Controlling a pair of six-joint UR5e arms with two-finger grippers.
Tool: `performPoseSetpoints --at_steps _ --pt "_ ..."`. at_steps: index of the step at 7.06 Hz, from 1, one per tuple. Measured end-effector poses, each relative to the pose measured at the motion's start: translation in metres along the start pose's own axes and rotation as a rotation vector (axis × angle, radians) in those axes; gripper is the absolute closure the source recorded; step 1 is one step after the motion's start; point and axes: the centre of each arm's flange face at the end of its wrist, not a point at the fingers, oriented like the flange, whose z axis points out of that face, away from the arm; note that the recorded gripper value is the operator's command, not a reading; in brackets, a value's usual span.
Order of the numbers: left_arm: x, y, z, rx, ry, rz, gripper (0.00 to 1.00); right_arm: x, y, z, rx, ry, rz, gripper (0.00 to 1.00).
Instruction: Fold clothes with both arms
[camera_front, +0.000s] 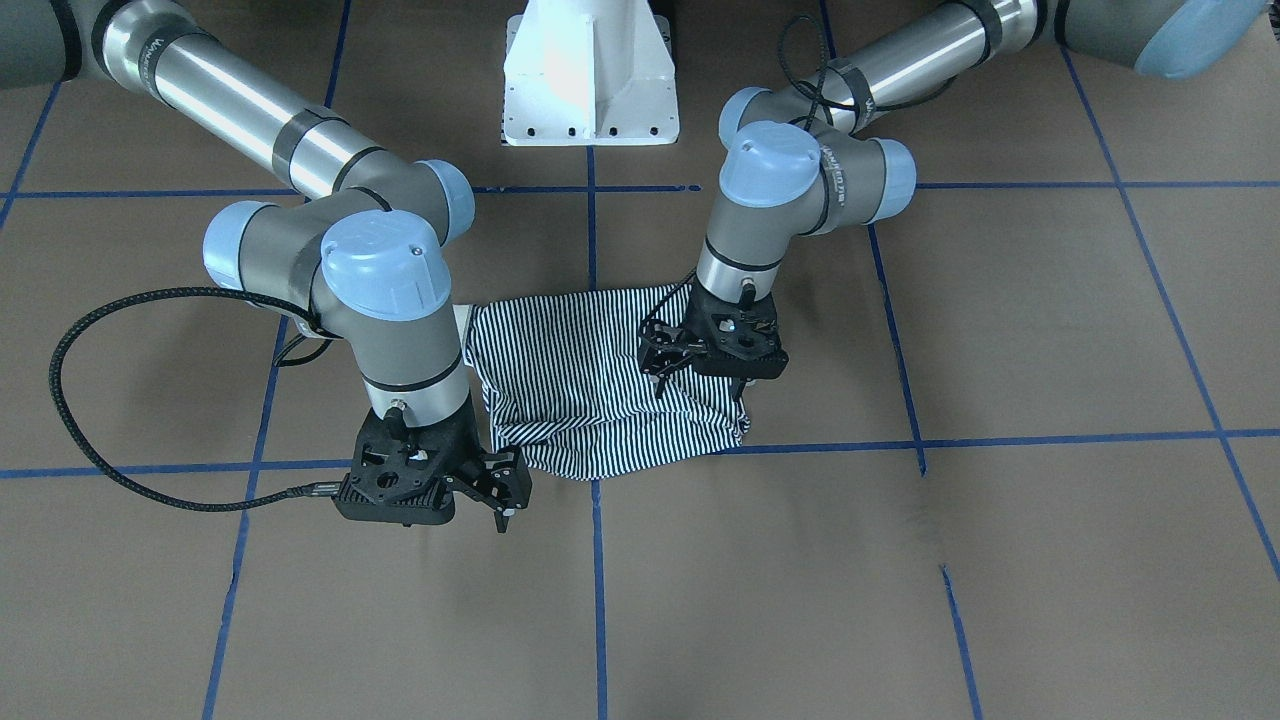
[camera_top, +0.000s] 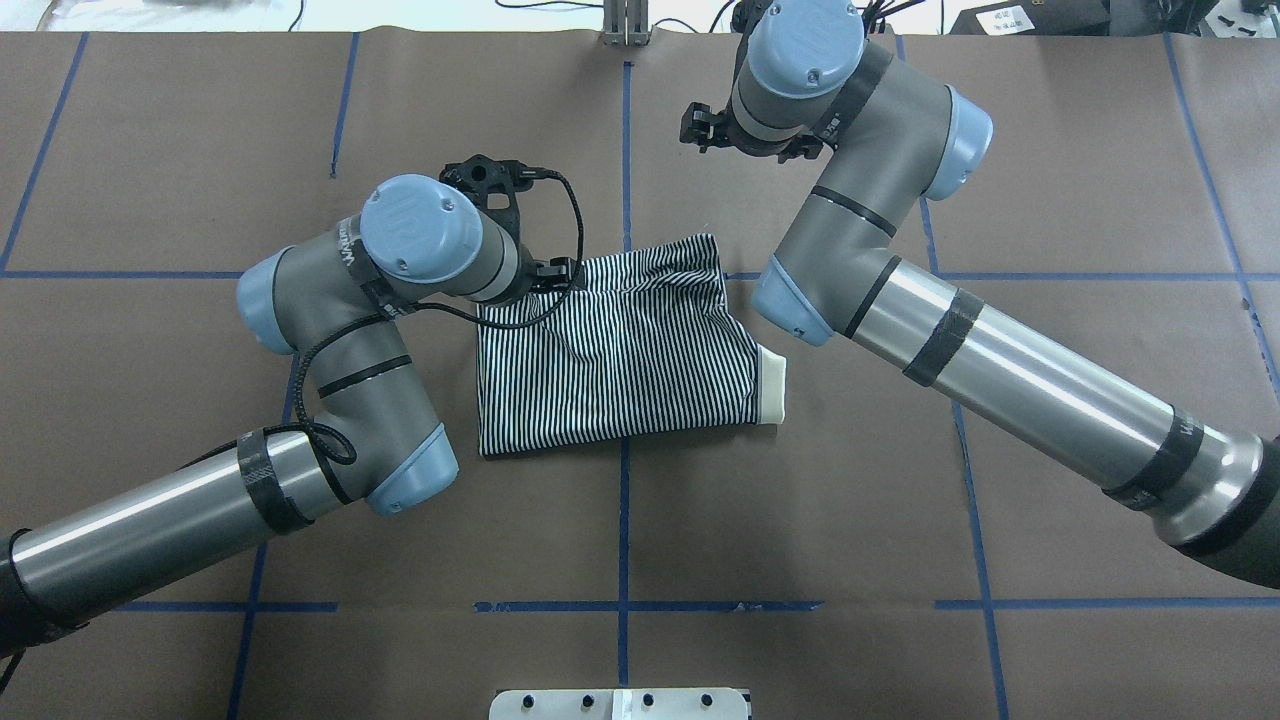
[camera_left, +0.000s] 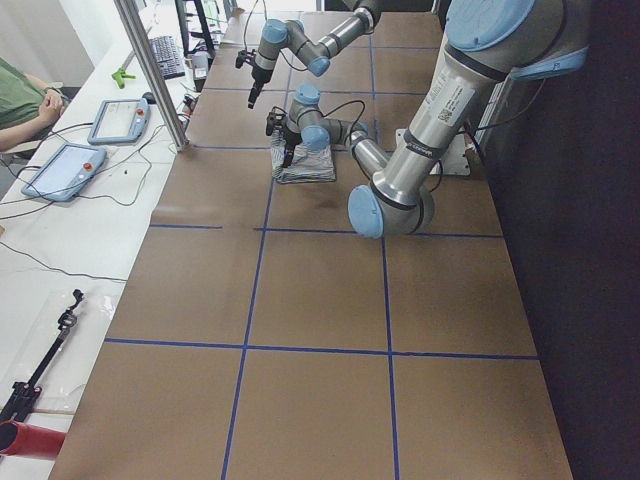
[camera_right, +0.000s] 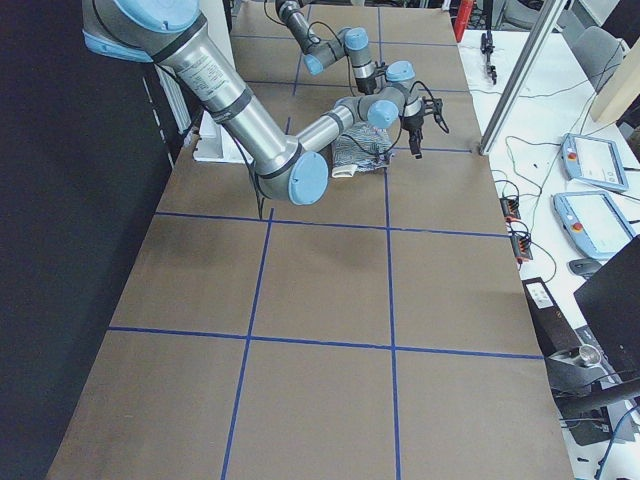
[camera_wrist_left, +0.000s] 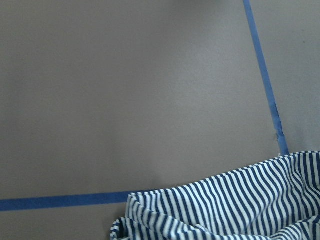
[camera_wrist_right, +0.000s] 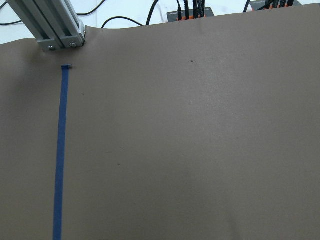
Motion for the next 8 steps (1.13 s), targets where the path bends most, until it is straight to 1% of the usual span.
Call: performPoseSetpoints --at_steps 2,3,5,7,8 --pt "-0.004 0.001 0.021 -0.005 -0.053 -0.008 0.00 0.002 0.002 0.000 0.000 0.000 -0.001 0.00" --pt "-0.010 -0.002 0.030 0.010 -0.078 0.006 0.00 0.003 0.002 0.000 -0.001 0.000 -0.002 0.00" --pt "-0.036 -0.022 0.034 0.043 -0.109 0.059 0.00 0.002 0.003 0.000 -0.001 0.000 -0.001 0.00" --pt "-0.111 -0.048 0.036 0.095 -0.114 0.154 0.00 0.003 0.003 0.001 -0.001 0.001 0.000 0.00" --pt "-0.146 -0.063 0.030 0.125 -0.112 0.200 0.00 0.002 0.005 0.000 -0.002 -0.003 0.002 0.00"
